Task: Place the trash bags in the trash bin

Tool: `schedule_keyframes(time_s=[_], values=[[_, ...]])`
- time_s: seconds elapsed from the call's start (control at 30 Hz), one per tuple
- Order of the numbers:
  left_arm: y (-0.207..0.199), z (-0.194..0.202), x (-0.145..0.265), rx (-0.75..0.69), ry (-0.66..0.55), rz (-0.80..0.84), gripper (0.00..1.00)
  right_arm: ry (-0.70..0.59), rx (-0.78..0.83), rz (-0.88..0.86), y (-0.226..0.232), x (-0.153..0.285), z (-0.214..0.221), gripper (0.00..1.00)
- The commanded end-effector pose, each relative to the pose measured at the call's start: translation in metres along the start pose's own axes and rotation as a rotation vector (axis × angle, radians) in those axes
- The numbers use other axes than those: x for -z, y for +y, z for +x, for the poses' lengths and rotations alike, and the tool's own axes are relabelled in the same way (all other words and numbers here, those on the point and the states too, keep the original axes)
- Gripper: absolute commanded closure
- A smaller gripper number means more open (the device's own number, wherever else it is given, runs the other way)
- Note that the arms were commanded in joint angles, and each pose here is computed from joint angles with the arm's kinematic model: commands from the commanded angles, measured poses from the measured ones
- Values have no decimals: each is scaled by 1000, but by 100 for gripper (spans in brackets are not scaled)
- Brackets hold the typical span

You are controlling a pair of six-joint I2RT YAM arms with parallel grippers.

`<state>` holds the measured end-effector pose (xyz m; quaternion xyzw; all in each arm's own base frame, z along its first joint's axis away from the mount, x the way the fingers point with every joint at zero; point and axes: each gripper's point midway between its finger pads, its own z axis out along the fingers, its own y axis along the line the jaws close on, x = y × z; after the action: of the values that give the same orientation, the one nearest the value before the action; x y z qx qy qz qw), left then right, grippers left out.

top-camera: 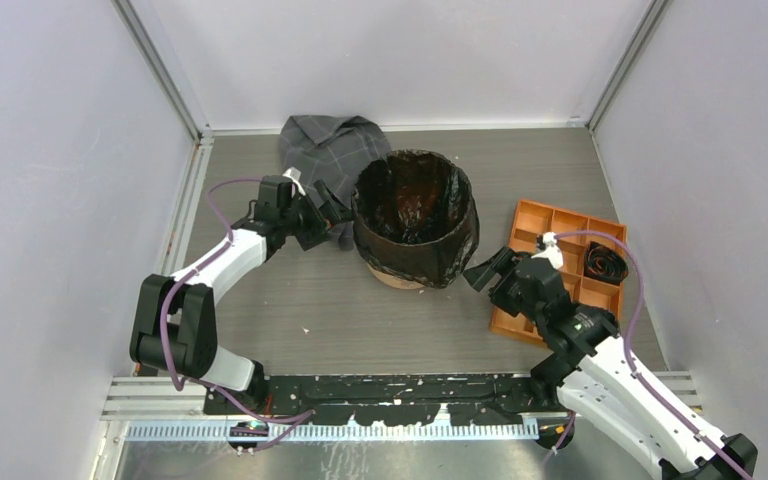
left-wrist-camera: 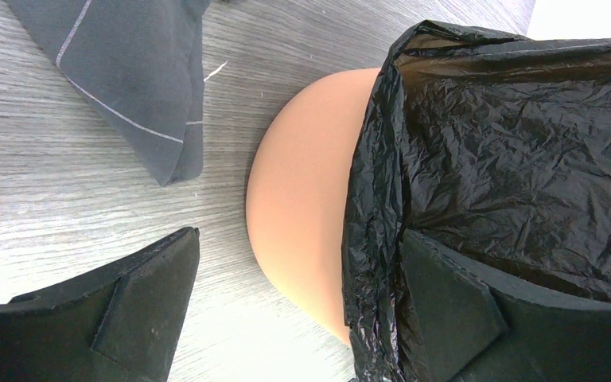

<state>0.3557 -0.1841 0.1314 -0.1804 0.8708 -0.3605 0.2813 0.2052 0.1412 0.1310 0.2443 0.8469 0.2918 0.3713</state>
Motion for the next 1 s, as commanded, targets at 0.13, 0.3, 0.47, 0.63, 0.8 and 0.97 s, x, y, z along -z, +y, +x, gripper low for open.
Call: schedule_keyframes(time_s=[0.13, 0.3, 0.47, 0.63, 0.8, 0.97], values=[[-19, -14, 8, -38, -36, 58, 0, -213, 64, 77, 20, 2, -63, 20], [-19, -14, 7, -37, -32, 60, 0, -219, 14, 109, 16, -27, -80, 20], [-21, -14, 5, -33, -26, 70, 0, -158, -41, 65, 17, -63, -77, 20], [-23, -15, 5, -34, -26, 74, 0, -46, -30, 73, 12, -98, -56, 20], [-25, -15, 7, -38, -28, 76, 0, 21, -31, 88, 3, -117, -40, 20], [-26, -16, 9, -42, -29, 80, 0, 15, -20, 133, -4, -116, -43, 20]])
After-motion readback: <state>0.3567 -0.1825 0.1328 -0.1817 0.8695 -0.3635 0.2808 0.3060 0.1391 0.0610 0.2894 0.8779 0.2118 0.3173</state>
